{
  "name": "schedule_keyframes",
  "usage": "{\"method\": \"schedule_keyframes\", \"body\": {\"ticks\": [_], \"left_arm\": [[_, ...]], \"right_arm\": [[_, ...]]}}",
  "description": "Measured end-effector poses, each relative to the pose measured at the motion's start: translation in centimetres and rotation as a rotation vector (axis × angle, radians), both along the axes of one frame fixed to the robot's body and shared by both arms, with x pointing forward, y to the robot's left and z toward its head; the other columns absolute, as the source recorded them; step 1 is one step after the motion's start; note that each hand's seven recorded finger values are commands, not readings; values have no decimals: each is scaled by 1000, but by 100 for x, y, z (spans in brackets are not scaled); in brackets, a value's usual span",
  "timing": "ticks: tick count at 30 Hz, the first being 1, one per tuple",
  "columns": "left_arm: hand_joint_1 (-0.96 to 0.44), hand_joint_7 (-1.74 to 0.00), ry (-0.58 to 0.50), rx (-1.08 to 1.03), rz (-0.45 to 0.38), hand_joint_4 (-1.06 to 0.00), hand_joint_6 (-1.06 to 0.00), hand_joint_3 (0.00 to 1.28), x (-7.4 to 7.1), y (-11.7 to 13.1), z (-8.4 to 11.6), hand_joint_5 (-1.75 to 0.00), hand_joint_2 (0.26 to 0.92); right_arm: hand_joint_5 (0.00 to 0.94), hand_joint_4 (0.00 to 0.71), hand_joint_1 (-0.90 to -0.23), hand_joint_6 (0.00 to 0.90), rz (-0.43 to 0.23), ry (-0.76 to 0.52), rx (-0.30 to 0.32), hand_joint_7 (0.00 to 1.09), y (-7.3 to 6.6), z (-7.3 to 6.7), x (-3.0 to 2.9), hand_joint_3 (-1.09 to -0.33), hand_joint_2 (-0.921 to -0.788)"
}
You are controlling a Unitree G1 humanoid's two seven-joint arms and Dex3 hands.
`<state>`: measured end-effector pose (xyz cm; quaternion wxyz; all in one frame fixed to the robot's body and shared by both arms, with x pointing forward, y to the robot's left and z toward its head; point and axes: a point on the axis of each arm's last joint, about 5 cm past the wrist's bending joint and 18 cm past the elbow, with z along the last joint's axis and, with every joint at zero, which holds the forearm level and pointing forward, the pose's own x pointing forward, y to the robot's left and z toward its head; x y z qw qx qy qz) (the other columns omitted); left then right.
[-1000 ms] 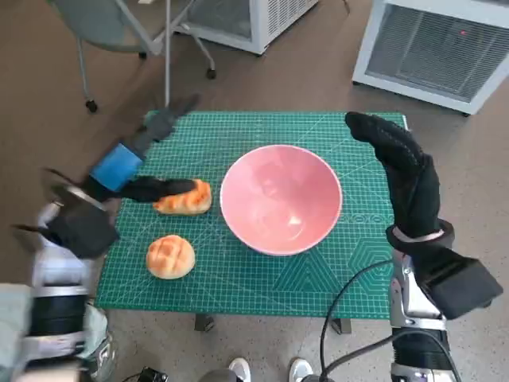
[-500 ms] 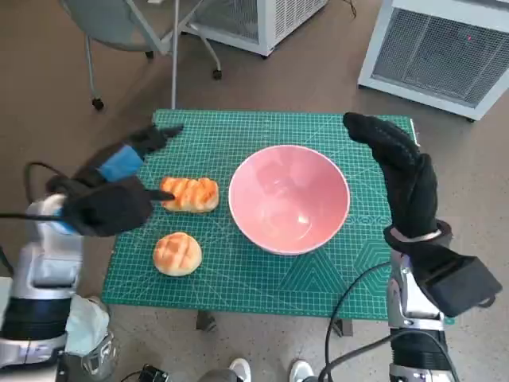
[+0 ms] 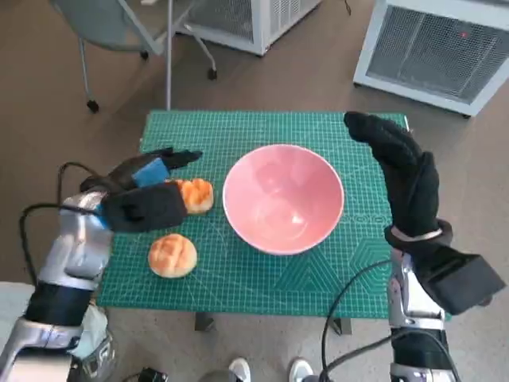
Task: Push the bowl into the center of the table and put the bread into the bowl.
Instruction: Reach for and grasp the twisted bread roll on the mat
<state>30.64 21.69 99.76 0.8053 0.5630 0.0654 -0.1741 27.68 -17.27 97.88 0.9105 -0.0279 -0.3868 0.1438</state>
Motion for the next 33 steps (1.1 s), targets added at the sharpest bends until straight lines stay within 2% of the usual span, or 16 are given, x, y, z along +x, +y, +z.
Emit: {"method": "schedule_keyframes", "body": {"ticks": [11, 17, 18, 20, 22, 23, 24, 25, 27, 30, 33], "left_arm": [[-113, -15, 98, 89, 39, -255, -422, 2, 178, -109, -230, -14, 745], [-52, -48, 125, 129, 69, -330, -531, 6, 267, -144, -318, -28, 756], [100, -69, 125, 135, 74, -454, -590, 30, 280, -149, -329, -463, 816], [234, -100, 120, 145, 78, -573, -670, 54, 302, -164, -342, -835, 860], [319, -140, 108, 158, 81, -652, -758, 69, 322, -178, -360, -1062, 885], [330, -148, 103, 164, 81, -663, -776, 71, 329, -181, -371, -1093, 889], [211, -468, 96, 170, 82, -683, -724, 67, 333, -181, -381, -1149, 900], [135, -678, 87, 176, 83, -690, -686, 69, 336, -177, -393, -1191, 907], [70, -892, 66, 189, 81, -690, -660, 67, 335, -165, -418, -1199, 914], [23, -1056, 27, 191, 70, -679, -652, 66, 327, -152, -451, -1197, 918], [8, -1122, -8, 185, 55, -673, -652, 65, 322, -145, -462, -1183, 919]], "right_arm": [[0, 143, -723, -1, 4, 6, -3, 483, -1, -2, 3, -761, -921], [0, 143, -723, -1, 6, 6, 1, 483, -4, -3, 2, -761, -921], [0, 143, -723, -1, 6, 6, 1, 483, -4, -3, 2, -761, -921], [0, 143, -723, -1, 6, 5, 1, 483, -4, -2, 1, -761, -921], [0, 143, -723, -1, 6, 4, 1, 483, -4, 0, -1, -761, -921], [0, 143, -723, -1, 6, 3, 1, 483, -5, 0, -2, -761, -921], [0, 143, -723, -1, 6, 2, 1, 483, -5, 2, -4, -761, -921], [0, 143, -723, -1, 7, 0, 1, 483, -4, 4, -5, -761, -921], [0, 143, -723, -1, 7, -2, 1, 483, -5, 7, -7, -761, -921], [0, 141, -724, -1, 8, -4, 5, 483, -7, 10, -10, -761, -921], [0, 139, -724, -1, 11, -6, 11, 483, -9, 12, -11, -761, -921]]}}
